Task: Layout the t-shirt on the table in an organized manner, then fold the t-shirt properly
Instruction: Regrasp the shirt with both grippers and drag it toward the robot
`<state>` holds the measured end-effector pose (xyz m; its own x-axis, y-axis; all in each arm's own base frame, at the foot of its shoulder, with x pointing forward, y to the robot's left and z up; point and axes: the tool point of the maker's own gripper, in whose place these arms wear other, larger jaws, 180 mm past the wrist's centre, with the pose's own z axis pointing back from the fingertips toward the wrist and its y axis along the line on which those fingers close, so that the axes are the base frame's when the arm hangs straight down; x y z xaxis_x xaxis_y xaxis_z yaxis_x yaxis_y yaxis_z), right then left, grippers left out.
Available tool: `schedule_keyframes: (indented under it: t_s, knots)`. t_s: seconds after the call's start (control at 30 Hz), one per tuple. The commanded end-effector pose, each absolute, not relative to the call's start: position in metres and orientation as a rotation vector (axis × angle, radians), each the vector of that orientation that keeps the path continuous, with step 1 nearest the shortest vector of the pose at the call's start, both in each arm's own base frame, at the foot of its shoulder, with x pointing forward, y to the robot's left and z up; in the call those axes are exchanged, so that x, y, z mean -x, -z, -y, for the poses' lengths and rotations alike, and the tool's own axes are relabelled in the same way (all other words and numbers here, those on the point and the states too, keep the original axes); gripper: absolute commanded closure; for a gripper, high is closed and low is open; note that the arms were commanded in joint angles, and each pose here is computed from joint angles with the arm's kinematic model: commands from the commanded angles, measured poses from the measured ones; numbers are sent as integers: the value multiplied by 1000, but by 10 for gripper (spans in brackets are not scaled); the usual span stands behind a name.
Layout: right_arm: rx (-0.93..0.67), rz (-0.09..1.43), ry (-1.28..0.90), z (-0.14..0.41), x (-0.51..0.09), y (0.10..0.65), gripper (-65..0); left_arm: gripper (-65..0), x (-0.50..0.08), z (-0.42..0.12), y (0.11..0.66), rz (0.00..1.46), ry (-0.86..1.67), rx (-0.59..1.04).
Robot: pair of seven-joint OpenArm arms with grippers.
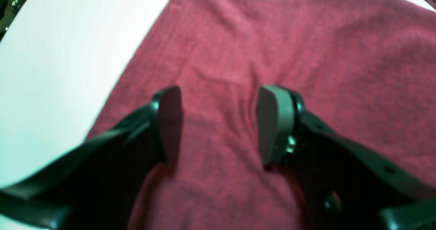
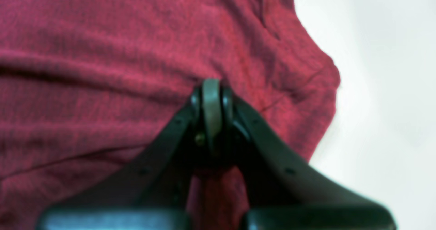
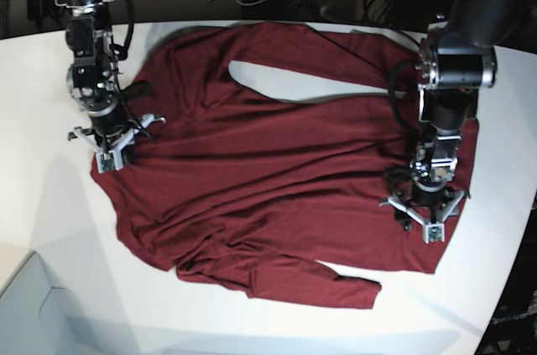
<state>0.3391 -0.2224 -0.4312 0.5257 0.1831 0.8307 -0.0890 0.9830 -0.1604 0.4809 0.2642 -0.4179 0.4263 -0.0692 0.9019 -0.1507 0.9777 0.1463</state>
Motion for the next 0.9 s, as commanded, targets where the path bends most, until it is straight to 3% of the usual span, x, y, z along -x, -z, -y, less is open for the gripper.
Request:
schedule_keyframes:
  t_s: [0.0,0.5,0.77,0.87]
  knots:
    - [141,949,-161,238,-330,437,0,-345,-496,-273,393,1199,-54,-239]
    - [186,910,-100,266,-292,445,0,-345,-509,-256,381,1236,-57,-209]
    - [189,1128,-81,245,-311,369,0,-344,-538,-246,321,1394,-59,-197]
    - [191,1172,-57,240,-308,352,0,-344,-533,-248,317,1384,-52,-202]
